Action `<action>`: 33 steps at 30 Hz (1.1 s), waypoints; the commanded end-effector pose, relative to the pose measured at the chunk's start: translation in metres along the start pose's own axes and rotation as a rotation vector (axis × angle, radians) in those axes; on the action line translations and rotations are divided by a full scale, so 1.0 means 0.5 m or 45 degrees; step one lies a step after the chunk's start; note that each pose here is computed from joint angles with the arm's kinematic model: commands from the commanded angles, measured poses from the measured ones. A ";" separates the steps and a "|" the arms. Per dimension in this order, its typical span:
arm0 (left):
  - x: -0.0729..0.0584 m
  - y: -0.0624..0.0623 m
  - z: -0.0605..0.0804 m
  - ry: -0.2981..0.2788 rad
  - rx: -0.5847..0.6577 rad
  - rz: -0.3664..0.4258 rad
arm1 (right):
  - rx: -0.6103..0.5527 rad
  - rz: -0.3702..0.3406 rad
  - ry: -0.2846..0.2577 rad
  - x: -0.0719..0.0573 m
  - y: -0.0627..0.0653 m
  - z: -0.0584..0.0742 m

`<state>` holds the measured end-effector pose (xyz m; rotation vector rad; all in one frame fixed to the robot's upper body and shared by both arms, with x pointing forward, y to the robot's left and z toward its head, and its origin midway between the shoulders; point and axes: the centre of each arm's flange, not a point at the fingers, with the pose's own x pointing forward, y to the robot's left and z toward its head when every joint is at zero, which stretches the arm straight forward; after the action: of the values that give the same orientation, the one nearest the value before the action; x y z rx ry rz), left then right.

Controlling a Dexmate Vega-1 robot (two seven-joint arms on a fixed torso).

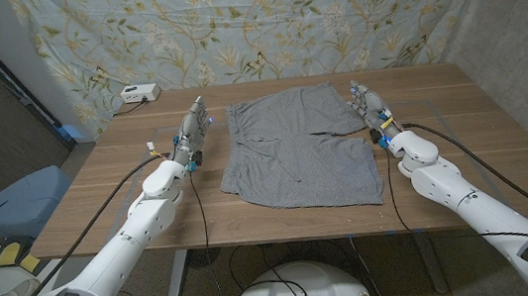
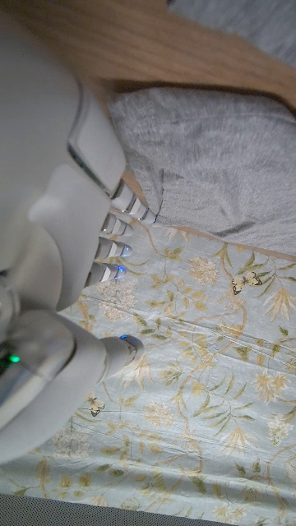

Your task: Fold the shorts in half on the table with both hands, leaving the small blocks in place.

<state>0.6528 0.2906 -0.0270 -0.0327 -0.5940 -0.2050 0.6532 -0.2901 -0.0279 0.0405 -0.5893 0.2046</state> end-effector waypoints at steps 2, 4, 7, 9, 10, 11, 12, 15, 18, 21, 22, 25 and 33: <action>-0.003 0.005 0.003 -0.003 0.051 0.001 | -0.040 0.006 0.008 0.000 0.006 0.003; -0.004 0.006 0.004 -0.004 0.049 0.000 | -0.047 0.011 0.016 0.000 0.008 0.006; -0.006 0.008 0.005 -0.004 0.065 0.000 | -0.054 0.028 0.028 -0.001 0.010 0.008; -0.008 0.009 0.007 -0.002 0.085 0.000 | -0.073 0.033 0.037 -0.003 0.012 0.012; -0.010 0.009 0.008 -0.006 0.098 -0.001 | -0.083 0.034 0.041 -0.005 0.013 0.014; -0.012 0.009 0.010 -0.008 0.111 -0.001 | -0.100 0.040 0.043 -0.006 0.014 0.016; -0.013 0.008 0.012 -0.010 0.127 -0.002 | -0.110 0.041 0.048 -0.007 0.015 0.018; -0.017 0.007 0.021 -0.019 0.192 -0.009 | -0.160 0.049 0.055 -0.012 0.017 0.025; -0.020 0.003 0.030 -0.031 0.257 -0.017 | -0.209 0.054 0.062 -0.017 0.019 0.032; -0.024 -0.001 0.037 -0.033 0.312 -0.027 | -0.255 0.055 0.067 -0.022 0.022 0.038; -0.024 -0.002 0.038 -0.033 0.328 -0.032 | -0.272 0.056 0.068 -0.024 0.023 0.041; -0.028 -0.006 0.041 -0.033 0.358 -0.041 | -0.309 0.057 0.082 -0.031 0.026 0.046; -0.043 -0.009 0.050 -0.018 0.450 -0.064 | -0.401 0.051 0.114 -0.056 0.032 0.057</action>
<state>0.6332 0.2939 -0.0194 0.2068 -0.6376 -0.1545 0.6275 -0.2826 -0.0185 -0.1780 -0.5529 0.1878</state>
